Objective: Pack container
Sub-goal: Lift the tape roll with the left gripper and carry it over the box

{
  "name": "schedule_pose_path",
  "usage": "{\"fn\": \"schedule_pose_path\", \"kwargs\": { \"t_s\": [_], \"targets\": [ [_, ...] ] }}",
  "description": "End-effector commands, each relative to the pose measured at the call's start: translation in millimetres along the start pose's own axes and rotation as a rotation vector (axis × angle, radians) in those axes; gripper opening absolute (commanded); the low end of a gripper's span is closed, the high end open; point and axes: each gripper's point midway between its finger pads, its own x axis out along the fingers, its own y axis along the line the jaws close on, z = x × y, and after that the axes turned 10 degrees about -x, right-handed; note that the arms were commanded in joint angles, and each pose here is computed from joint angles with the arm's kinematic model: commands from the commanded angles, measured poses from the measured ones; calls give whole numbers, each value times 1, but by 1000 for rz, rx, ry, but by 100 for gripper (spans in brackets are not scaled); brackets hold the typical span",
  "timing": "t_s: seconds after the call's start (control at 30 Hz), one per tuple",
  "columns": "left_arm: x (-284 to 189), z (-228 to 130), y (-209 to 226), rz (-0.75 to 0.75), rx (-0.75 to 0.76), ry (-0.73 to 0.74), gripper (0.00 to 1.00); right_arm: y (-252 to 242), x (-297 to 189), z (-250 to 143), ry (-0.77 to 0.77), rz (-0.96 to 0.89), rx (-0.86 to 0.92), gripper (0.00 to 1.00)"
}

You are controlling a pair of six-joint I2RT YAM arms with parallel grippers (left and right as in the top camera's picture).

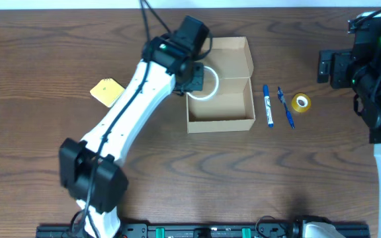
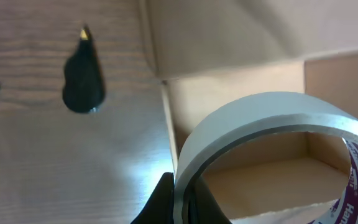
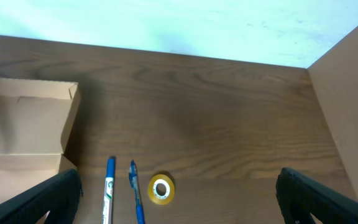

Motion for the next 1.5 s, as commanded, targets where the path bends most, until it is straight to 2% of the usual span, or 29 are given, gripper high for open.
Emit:
{"fn": "schedule_pose_path", "kwargs": {
  "t_s": [0.0,0.43,0.7,1.1,1.47],
  "targets": [
    [9,-4,-4,25,55,31,5,1,-8,10,-31,5,-19,99],
    [10,-15,1,44,84,78,5,1,-8,11,-34,5,-19,99],
    [11,-21,-19,22,115,63,6,1,-8,11,-36,4,-19,99],
    [30,-18,-16,62,116,70,6,1,-8,10,-32,6,-18,99],
    [12,3,-13,96,112,-16,5,1,-8,10,-31,6,-19,99]
  ]
}}
